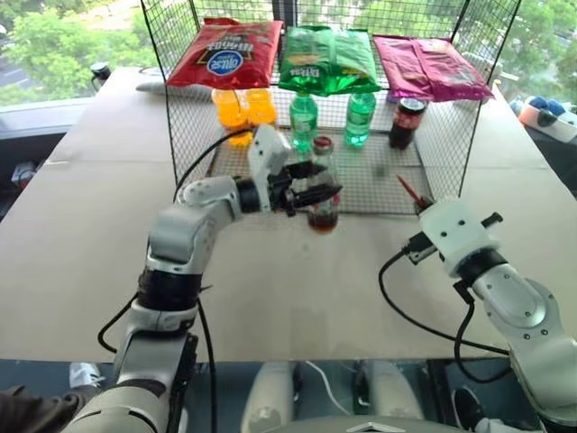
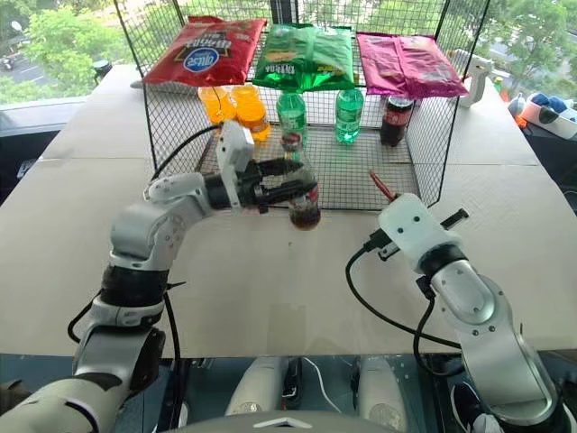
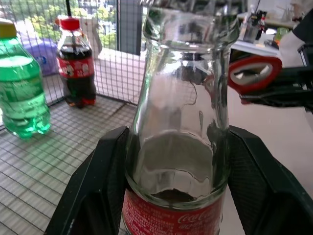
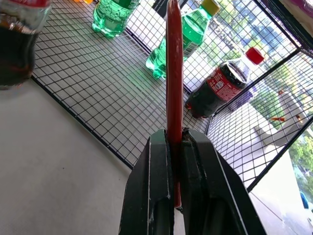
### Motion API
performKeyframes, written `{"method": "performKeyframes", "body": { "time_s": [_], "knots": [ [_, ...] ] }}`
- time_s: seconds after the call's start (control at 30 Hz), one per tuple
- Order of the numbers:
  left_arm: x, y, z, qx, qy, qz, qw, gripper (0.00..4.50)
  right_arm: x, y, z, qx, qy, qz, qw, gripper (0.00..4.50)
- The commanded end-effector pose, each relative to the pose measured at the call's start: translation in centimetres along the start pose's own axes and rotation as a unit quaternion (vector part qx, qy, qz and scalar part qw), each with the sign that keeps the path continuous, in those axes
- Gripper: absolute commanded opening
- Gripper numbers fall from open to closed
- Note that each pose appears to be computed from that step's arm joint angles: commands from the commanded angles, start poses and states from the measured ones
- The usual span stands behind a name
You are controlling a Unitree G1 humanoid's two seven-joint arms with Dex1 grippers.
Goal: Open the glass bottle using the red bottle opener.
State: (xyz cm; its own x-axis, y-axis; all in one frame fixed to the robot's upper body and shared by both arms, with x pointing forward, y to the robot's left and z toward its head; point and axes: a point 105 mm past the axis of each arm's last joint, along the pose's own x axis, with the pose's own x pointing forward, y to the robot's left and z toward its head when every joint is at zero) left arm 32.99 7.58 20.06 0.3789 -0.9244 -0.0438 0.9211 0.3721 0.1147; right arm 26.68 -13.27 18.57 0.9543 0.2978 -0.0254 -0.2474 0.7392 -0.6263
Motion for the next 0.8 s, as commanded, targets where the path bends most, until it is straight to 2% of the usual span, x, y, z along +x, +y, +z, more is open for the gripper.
{"method": "performKeyframes", "body": {
  "time_s": [0.03, 0.2, 0.4, 0.47, 0.57, 0.8],
  "knots": [
    [0.0, -1.6, 0.4, 0.044, -0.02, -0.029, 0.998, 2.27, -0.4, -0.5, 1.3, -0.013, -0.03, -0.015, 0.999, 0.0],
    [-0.3, -2.0, -1.7, 0.036, -0.012, -0.039, 0.999, 2.27, -0.4, -0.3, 1.1, -0.013, -0.03, -0.012, 0.999, 0.0],
    [-0.5, -2.0, -2.5, 0.039, -0.006, -0.044, 0.998, 2.27, -0.5, -0.2, 1.1, -0.014, -0.031, -0.01, 0.999, 0.0],
    [-0.6, -2.0, -2.6, 0.039, -0.008, -0.044, 0.998, 3.27, -0.5, -0.2, 1.1, -0.014, -0.031, -0.01, 0.999, 0.0],
    [-0.7, -1.9, -2.5, 0.041, -0.011, -0.038, 0.998, 4.45, -0.5, -0.2, 1.1, -0.014, -0.032, -0.009, 0.999, 0.0],
    [-0.9, -1.7, -0.5, 0.056, -0.036, -0.03, 0.997, 4.48, -0.5, -0.1, 1.0, -0.013, -0.032, -0.006, 0.999, 0.0]
  ]
}}
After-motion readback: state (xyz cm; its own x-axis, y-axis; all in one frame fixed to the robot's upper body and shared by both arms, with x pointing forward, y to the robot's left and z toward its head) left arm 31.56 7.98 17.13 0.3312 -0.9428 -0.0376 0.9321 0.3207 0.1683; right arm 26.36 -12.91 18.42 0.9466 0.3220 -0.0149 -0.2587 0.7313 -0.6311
